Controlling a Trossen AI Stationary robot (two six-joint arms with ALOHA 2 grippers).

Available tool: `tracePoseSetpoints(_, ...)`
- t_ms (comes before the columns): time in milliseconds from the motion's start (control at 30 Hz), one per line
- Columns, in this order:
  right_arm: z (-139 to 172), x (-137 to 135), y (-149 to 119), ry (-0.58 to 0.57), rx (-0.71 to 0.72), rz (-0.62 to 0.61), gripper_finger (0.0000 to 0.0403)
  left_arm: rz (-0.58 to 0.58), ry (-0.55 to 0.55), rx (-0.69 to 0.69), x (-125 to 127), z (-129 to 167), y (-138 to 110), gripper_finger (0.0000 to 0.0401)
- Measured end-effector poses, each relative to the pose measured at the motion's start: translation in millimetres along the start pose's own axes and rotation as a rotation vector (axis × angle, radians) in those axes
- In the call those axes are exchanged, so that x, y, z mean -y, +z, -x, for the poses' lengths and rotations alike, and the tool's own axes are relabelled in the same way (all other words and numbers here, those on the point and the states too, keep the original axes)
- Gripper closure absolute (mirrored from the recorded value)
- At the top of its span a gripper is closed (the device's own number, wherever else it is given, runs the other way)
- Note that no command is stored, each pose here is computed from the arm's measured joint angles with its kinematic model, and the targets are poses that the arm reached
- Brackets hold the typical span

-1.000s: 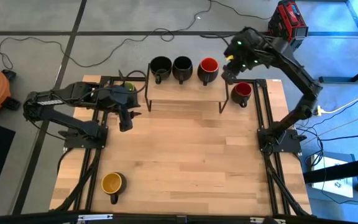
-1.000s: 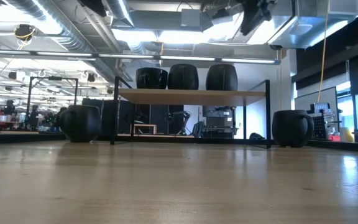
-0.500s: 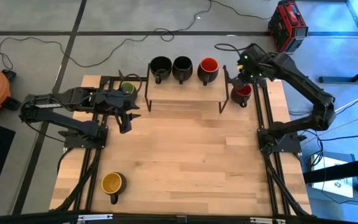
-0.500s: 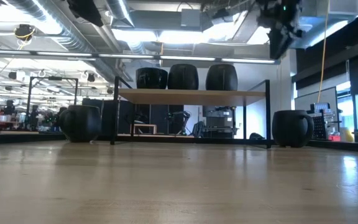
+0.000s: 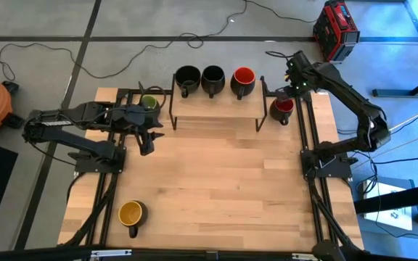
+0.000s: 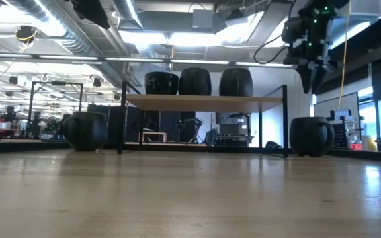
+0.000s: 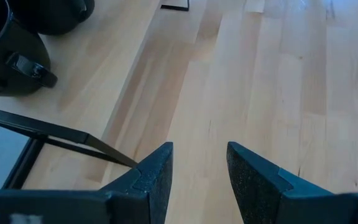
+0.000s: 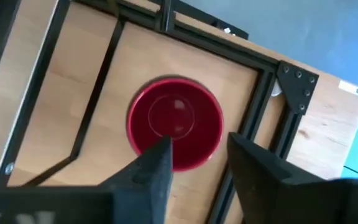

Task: Place coffee mugs
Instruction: Put the top right red mug on the shelf

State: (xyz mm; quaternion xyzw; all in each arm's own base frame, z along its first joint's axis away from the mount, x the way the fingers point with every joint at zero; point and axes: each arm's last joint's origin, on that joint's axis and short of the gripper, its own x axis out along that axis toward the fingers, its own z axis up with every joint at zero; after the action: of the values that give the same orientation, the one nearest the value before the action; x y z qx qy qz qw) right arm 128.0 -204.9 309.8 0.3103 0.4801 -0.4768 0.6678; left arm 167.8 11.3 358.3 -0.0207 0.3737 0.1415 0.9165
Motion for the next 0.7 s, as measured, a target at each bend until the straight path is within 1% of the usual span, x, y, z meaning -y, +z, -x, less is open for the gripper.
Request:
tracePoseSetpoints(133, -10, -2, 5, -0.022, -0.024, -0.008, 0.0219, -0.004, 0.0, 0.0, 0, 0, 0, 0.0255)
tracePoseSetpoints(267, -23, -4, 9, -0.072, -0.062, 0.004, 0.0202, -0.004, 0.001, 0.0, 0, 0, 0, 0.0255)
tracePoseSetpoints(467, -41, -5, 13, -0.097, -0.136, 0.047, 0.0208, 0.0, 0.001, 0.0, 0, 0, 0, 0.0255)
tracePoseSetpoints(700, -52, -5, 16, -0.148, -0.169, 0.044, 0.0222, 0.019, 0.001, -0.001, 0, 0, 0, 0.0255)
